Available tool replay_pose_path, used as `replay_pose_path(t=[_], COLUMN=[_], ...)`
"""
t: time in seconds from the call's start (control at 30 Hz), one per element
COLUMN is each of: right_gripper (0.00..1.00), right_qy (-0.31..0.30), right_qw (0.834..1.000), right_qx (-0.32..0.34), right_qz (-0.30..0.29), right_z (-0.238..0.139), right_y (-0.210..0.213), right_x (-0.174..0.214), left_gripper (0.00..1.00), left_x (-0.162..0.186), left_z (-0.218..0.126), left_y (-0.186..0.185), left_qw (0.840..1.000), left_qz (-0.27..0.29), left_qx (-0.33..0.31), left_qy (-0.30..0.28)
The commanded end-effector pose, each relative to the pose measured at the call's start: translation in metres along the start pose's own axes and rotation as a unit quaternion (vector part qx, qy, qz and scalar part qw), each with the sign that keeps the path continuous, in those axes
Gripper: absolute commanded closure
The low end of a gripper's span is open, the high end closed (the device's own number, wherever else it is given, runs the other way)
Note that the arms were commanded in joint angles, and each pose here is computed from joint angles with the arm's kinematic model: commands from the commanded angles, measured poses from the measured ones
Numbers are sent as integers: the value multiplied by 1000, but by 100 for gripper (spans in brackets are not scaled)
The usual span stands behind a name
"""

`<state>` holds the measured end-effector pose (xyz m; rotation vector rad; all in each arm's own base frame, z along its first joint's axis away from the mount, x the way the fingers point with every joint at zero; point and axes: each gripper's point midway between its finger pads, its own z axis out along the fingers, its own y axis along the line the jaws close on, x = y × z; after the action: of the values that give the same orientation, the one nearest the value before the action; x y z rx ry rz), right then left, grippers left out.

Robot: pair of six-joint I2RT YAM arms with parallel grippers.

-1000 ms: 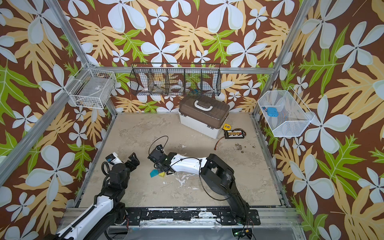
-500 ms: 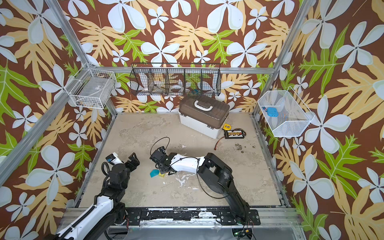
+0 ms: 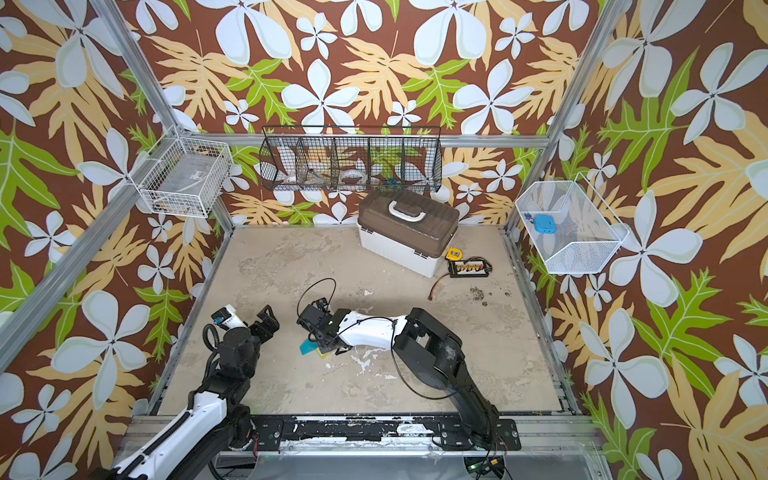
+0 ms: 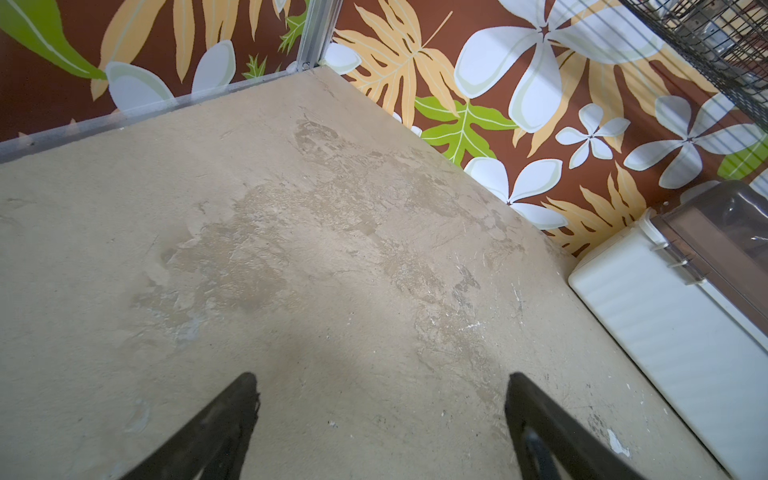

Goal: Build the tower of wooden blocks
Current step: 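Close the right gripper on the orange 'Supermarket' block, then lift the orange block with the right gripper and carry it above the stack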

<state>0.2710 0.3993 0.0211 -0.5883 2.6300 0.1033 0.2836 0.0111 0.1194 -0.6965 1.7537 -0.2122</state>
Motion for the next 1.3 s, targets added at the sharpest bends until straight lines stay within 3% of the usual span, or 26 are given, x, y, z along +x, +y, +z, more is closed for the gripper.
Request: replay_pose_path(t=[0.0,0.2,0.5,0.7,0.87,1.0,1.13,1.27], right_gripper=[57,58,73,77,86,100,100,100], right_qy=[8,19,16,-19,-83,-173,-245,-293], right_qw=[1000,1000,999,999,993,978,952,913], right_qx=[11,9,0,-4,-22,-5,-1,-26], right_qz=[-11,-19,-35,-48,-82,-121,-183,-281], right_z=[-5,-2,-8,-46,-108,-171,-211,-232], right_y=[-4,-3,-1,-8,-16,-38,-53,-49], right_x=[7,14,12,-8,-35,-62,-74,-65], left_gripper=[6,6,6,6,6,6,6,6], left_x=[-4,-3,-3,-3,-3,-4,-4,-4], left_z=[0,0,0,0,-1,-2,-3,-4], left_y=[-3,-3,-3,-4,-6,-7,-8,-10], left_qw=[1000,1000,1000,1000,1000,1000,1000,999], left_qz=[-3,-3,-3,-3,-3,-3,-3,-3], left_qx=[7,7,8,12,17,23,29,36], left_qy=[-8,-8,-7,-7,-8,-10,-11,-13])
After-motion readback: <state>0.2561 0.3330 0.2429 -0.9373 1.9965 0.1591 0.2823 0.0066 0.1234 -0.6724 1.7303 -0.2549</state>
